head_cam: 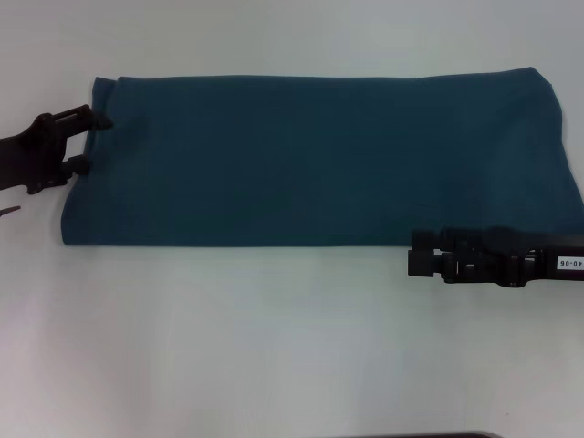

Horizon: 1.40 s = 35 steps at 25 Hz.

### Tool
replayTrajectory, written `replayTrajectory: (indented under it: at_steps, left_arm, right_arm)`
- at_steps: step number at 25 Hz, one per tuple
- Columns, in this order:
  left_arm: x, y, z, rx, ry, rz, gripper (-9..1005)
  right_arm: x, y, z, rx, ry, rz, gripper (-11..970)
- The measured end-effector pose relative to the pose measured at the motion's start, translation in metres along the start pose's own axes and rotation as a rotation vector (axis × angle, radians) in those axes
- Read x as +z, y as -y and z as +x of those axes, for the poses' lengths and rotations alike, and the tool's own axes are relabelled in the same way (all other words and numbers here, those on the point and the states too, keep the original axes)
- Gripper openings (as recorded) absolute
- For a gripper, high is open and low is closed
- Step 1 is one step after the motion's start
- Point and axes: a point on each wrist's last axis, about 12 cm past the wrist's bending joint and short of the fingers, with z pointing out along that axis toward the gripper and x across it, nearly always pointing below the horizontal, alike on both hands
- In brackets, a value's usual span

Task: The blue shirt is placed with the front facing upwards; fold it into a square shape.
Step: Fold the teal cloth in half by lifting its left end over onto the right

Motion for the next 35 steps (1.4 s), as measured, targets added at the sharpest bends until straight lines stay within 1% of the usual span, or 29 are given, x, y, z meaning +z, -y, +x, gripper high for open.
replayTrajectory:
  at_steps: [2, 7, 9, 14, 15, 24, 30, 35]
  left_arm:
    - [-0.002, 0.000, 0.000, -0.001, -0.003, 0.006, 856]
    - [-0.014, 0.003, -0.006, 0.002, 0.024, 0.044, 855]
    - [-0.016, 0.005, -0.004, -0.001, 0.011, 0.059, 855]
    - [-0.012, 0.006, 0.002, -0.007, -0.012, 0.066, 855]
    - [-0.010, 0.005, 0.005, -0.004, -0.014, 0.057, 855]
    - [-0.006, -0.003, 0.005, 0.005, 0.005, -0.006, 855]
    - [-0.005, -0.002, 0.006, 0.011, -0.007, -0.009, 856]
    - [-0.005, 0.001, 0.008, 0.012, -0.026, 0.008, 856]
  right_arm:
    - [0.000, 0.000, -0.001, 0.002, 0.000, 0.001, 913]
    - [0.001, 0.001, -0.002, 0.018, -0.002, 0.002, 913]
    - [0.001, 0.001, -0.002, 0.019, -0.002, 0.002, 913]
    - [0.001, 0.001, -0.002, 0.019, -0.002, 0.003, 913]
    - [0.001, 0.001, -0.002, 0.019, -0.002, 0.003, 913]
    - [0.000, 0.001, -0.001, 0.024, -0.001, 0.005, 912]
    - [-0.001, 0.001, 0.000, 0.028, 0.001, 0.007, 912]
    - [-0.001, 0.001, 0.001, 0.031, 0.002, 0.008, 912]
